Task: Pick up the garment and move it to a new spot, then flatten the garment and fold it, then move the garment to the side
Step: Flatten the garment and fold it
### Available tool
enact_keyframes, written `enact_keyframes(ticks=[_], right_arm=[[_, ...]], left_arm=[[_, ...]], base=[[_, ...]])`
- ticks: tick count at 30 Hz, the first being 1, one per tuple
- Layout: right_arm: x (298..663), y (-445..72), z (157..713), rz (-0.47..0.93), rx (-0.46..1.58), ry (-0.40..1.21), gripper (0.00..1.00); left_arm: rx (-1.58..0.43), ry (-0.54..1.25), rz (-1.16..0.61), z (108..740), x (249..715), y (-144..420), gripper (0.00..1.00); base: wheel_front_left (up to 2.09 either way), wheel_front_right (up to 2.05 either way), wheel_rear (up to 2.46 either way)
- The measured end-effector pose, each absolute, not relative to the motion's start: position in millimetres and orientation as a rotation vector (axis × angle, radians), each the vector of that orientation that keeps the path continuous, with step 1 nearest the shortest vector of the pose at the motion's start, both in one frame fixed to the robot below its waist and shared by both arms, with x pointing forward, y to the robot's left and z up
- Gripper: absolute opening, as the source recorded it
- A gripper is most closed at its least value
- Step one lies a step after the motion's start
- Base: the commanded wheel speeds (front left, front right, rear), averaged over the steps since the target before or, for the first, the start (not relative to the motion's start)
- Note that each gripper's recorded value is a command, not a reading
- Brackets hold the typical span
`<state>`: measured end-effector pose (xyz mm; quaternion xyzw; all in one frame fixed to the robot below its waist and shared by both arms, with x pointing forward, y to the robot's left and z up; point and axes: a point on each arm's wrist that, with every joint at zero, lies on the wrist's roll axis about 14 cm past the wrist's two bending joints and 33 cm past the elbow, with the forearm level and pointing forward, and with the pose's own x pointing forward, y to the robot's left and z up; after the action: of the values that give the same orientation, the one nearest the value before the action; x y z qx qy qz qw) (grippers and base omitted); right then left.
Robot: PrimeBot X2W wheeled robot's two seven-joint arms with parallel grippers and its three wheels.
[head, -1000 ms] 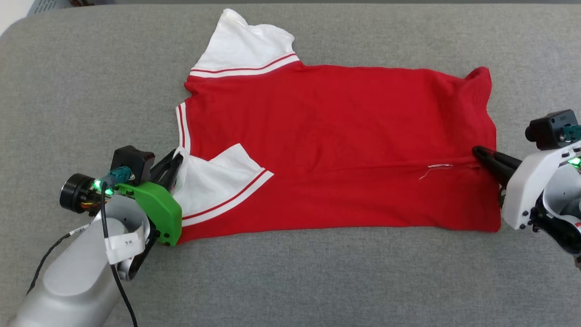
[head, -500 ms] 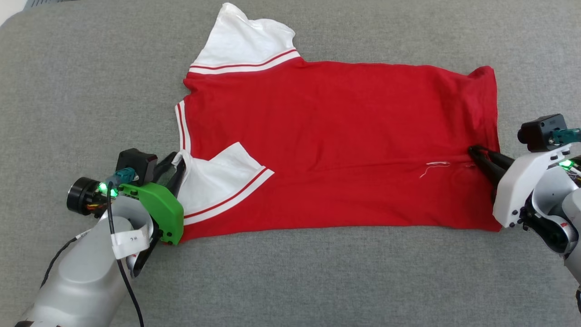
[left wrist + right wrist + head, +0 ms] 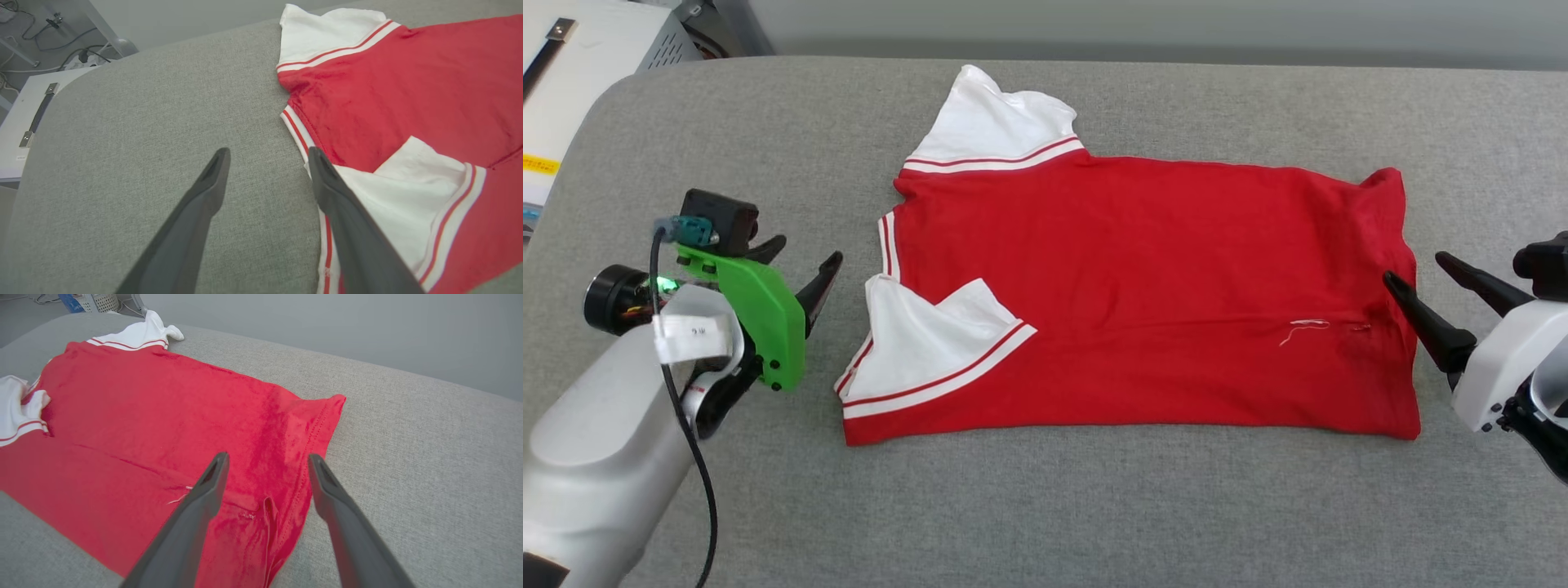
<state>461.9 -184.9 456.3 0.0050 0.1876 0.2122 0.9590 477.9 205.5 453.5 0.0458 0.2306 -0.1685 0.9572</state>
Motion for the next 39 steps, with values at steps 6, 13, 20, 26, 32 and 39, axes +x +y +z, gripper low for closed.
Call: enact_keyframes(ticks=[6, 13, 20, 26, 32, 39], right_arm=[[461, -183, 462, 0.432, 0.013, 0.365, 1.00], [458, -181, 459, 0.430, 0.024, 0.382, 1.00], [455, -182, 450, 0.423, 0.029, 0.412, 1.00], [453, -180, 435, 0.424, 0.037, 0.454, 1.00], [453, -187, 439, 0.423, 0.001, 0.458, 1.00], [456, -216, 467, 0.407, -0.114, 0.504, 1.00]], left_arm=[[0.065, 0.779, -0.437, 438, 449, 189, 1.00], [0.098, 1.006, -0.534, 419, 417, 176, 1.00], [0.125, 1.141, -0.548, 386, 397, 178, 1.00], [0.095, 1.202, -0.522, 360, 394, 182, 1.00], [0.084, 1.175, -0.524, 355, 397, 181, 0.00], [0.077, 1.045, -0.536, 370, 399, 174, 0.00]], base=[[0.00, 0.00, 0.00], [0.00, 0.00, 0.00], [0.00, 0.00, 0.00], [0.00, 0.00, 0.00], [0.00, 0.00, 0.00], [0.00, 0.00, 0.00]])
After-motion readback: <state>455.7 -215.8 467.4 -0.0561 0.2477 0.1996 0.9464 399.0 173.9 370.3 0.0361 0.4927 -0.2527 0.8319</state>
